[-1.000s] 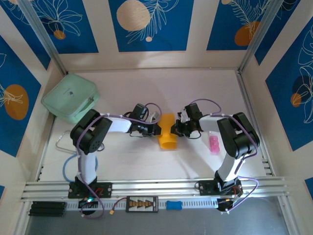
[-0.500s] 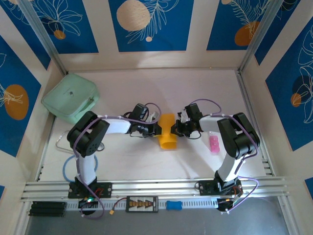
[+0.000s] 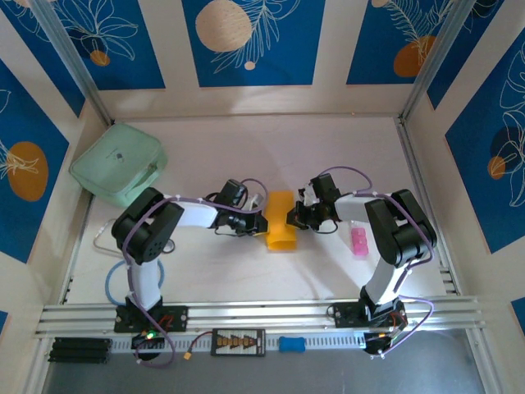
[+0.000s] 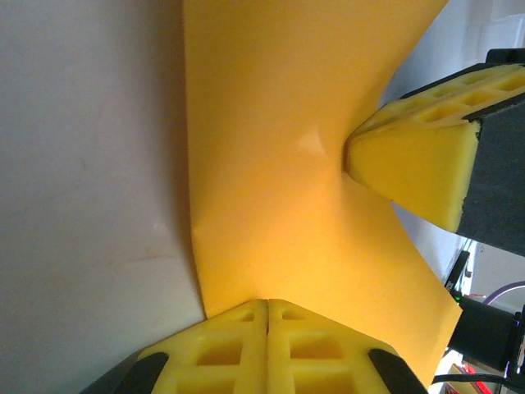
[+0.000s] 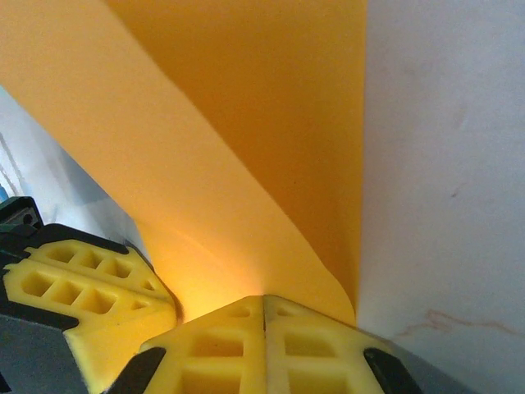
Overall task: Fold a paper plane with a square sheet of paper (pick it up from the middle)
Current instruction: First fold the square sheet of paper in half at the center of the table.
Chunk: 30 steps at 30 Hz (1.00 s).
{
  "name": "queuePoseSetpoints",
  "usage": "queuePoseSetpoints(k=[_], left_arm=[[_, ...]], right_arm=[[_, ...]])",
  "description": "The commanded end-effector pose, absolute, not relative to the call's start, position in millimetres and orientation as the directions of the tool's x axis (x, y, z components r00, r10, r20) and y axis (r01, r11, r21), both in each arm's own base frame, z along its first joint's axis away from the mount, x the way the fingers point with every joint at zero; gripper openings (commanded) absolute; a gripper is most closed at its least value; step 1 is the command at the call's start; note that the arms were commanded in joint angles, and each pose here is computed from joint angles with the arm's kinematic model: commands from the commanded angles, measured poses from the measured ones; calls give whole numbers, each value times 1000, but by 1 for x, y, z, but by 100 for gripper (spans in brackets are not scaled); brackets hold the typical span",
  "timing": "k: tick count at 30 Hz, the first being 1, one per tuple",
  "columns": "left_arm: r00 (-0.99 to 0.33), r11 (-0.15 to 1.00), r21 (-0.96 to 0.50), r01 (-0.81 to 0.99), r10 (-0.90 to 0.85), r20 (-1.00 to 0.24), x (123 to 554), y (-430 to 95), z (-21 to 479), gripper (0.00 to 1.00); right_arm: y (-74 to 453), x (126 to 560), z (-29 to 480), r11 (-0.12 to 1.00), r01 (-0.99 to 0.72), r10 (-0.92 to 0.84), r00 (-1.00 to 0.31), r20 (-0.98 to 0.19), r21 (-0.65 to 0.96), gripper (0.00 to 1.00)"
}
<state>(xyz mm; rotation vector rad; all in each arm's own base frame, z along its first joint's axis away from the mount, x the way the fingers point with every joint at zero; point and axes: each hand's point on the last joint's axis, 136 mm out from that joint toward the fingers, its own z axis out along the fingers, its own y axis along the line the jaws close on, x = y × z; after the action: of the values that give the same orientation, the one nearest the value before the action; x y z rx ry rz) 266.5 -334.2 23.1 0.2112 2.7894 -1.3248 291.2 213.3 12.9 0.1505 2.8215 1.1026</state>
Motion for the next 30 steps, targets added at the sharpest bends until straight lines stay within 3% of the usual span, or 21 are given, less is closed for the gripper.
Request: queuePoseSetpoints(k=[1, 8, 22, 30], left_arm=[[-990, 601, -787, 139, 97, -101, 267, -342, 46, 0], [-994, 510, -855, 97, 99, -54, 257, -360, 55, 0], [-991, 674, -735, 71, 131, 24, 223, -321, -5, 0], [-991, 606, -788, 113, 122, -48, 233, -334, 34, 0]], right_arm=[[184, 259, -23, 819, 175, 174, -983, 55, 547, 0], [182, 258, -24, 818, 178, 176, -983, 56, 546, 0], [182, 258, -24, 817, 179, 177, -983, 58, 549, 0], [182, 257, -24, 817, 179, 177, -983, 58, 548, 0]])
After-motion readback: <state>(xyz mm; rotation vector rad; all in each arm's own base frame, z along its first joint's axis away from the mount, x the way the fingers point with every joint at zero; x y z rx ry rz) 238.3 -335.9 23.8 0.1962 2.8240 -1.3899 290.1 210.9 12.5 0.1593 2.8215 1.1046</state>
